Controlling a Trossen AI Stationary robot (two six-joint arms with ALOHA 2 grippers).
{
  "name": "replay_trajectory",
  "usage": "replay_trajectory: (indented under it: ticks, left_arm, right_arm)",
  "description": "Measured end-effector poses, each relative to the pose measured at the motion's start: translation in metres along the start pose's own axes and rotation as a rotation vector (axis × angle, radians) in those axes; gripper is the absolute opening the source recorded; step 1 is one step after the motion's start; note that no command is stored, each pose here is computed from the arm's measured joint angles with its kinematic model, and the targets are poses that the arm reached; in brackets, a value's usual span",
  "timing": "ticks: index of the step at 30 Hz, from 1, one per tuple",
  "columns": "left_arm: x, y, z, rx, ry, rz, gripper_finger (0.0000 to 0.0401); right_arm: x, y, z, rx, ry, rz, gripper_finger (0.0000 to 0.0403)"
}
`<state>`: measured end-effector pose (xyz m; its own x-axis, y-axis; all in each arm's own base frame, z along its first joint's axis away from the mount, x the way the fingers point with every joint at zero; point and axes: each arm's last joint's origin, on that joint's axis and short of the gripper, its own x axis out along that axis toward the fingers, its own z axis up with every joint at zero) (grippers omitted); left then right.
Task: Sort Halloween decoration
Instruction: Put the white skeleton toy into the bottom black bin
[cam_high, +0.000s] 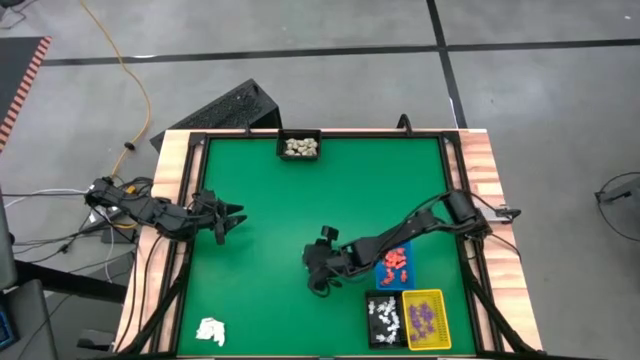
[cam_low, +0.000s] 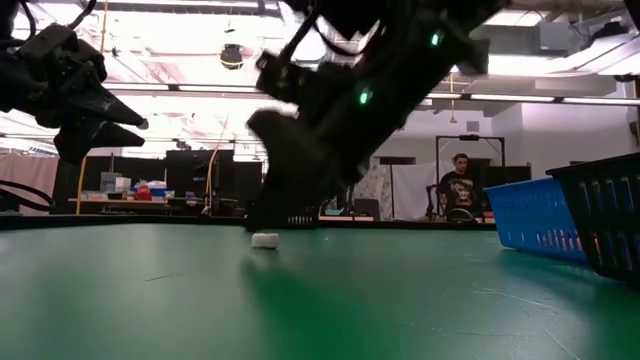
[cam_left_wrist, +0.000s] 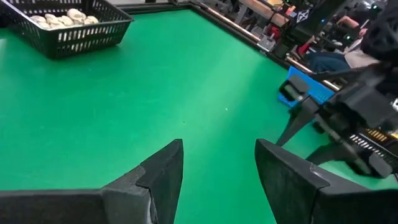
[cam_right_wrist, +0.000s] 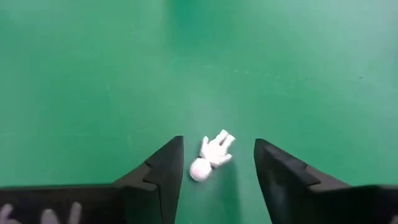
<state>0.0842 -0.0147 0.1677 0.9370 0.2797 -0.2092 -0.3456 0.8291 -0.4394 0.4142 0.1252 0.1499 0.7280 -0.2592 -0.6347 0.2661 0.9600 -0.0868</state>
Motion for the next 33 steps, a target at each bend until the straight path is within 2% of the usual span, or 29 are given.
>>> replay_trajectory:
  ticks: [9, 15, 21, 25, 31, 33]
  left_arm:
    - [0.0, 0.0, 0.0, 0.001, 0.002, -0.001, 0.0189]
    - [0.0, 0.0, 0.0, 0.0, 0.002, 0.0, 0.0189]
    - [0.0, 0.0, 0.0, -0.001, 0.001, 0.0, 0.0189]
    - [0.0, 0.0, 0.0, -0.008, 0.001, 0.0, 0.0189]
    - [0.0, 0.0, 0.0, -0.013, 0.001, 0.001, 0.0189]
    - [0.0, 0.0, 0.0, -0.013, 0.001, 0.0, 0.0189]
  right_arm:
    - [0.022, 0.006, -0.027, 0.056, 0.012, -0.079, 0.0185]
    - [0.024, 0.008, -0.033, 0.089, 0.005, -0.086, 0.0136]
    - [0.023, 0.007, -0.032, 0.114, 0.003, -0.089, 0.0061]
    - [0.022, 0.007, -0.03, 0.116, -0.002, -0.087, 0.0025]
    - [0.001, 0.0, -0.014, 0.039, -0.001, -0.074, 0.0012]
    - [-0.013, -0.003, -0.001, 0.051, -0.032, -0.061, 0.0015]
